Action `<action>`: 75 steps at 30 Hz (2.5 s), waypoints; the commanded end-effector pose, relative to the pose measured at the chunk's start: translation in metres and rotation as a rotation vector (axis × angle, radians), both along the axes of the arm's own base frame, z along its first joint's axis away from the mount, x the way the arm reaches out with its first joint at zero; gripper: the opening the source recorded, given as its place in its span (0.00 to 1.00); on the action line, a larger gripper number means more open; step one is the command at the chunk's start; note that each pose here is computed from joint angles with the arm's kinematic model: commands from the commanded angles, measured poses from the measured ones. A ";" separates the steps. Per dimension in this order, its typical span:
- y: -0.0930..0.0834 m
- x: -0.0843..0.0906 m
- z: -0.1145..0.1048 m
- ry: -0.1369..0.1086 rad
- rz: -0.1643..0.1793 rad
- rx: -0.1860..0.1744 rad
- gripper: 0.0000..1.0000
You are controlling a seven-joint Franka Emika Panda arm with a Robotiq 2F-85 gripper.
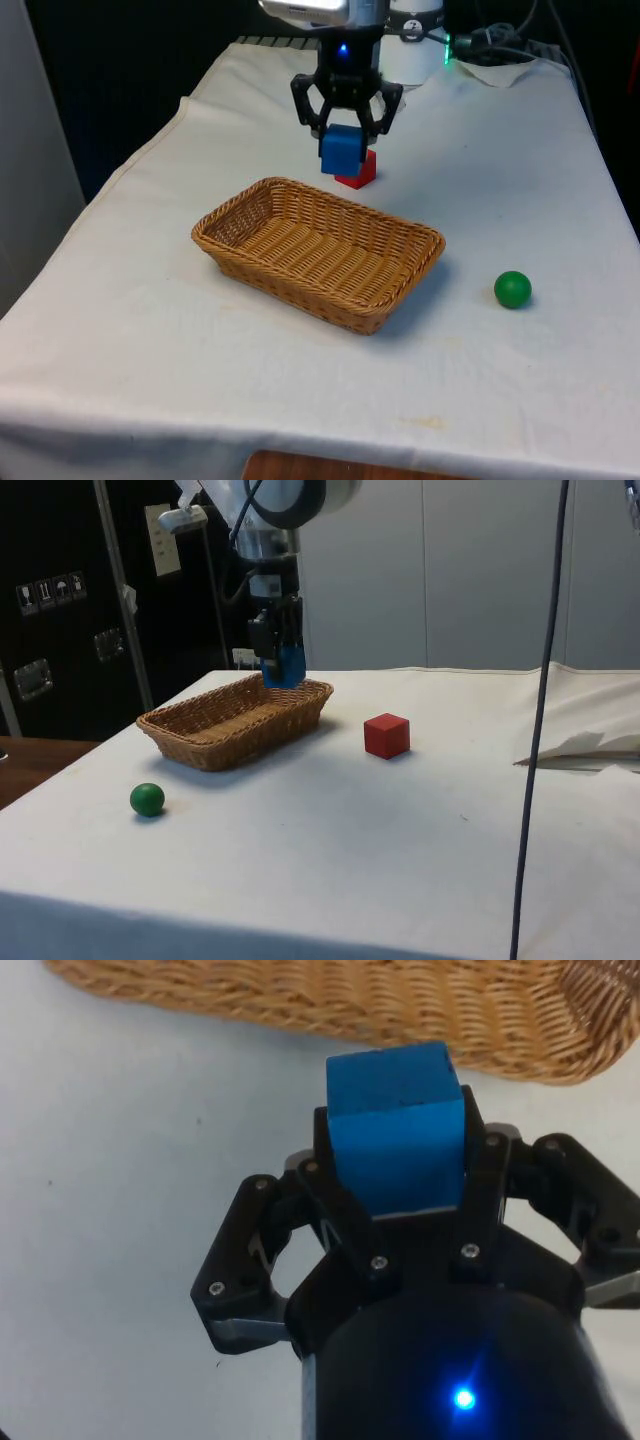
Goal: Place all non-red objects into the basket.
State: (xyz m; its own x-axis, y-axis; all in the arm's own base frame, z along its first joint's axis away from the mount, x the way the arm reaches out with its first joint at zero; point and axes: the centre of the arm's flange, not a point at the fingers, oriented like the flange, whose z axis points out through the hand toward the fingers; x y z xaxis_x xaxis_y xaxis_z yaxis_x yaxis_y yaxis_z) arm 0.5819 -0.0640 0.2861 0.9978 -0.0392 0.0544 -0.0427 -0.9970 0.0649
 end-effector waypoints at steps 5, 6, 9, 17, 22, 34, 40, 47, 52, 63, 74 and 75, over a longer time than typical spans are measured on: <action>-0.014 0.005 -0.001 -0.001 -0.017 0.005 0.00; -0.013 0.005 -0.002 -0.003 -0.017 -0.008 0.00; -0.020 0.008 -0.002 -0.012 -0.026 0.013 0.00; -0.031 0.018 -0.007 -0.032 -0.040 0.038 0.00; -0.038 0.030 -0.017 -0.043 -0.055 0.052 0.00; -0.053 0.047 -0.035 -0.056 -0.084 0.033 0.00; -0.058 0.050 -0.043 -0.064 -0.098 0.013 0.00; -0.060 0.053 -0.054 -0.073 -0.111 0.001 0.00; -0.065 0.059 -0.066 -0.085 -0.128 0.007 0.00; -0.067 0.060 -0.077 -0.082 -0.140 0.013 0.01; -0.068 0.061 -0.079 -0.080 -0.142 0.014 1.00; -0.069 0.059 -0.078 -0.073 -0.143 0.004 1.00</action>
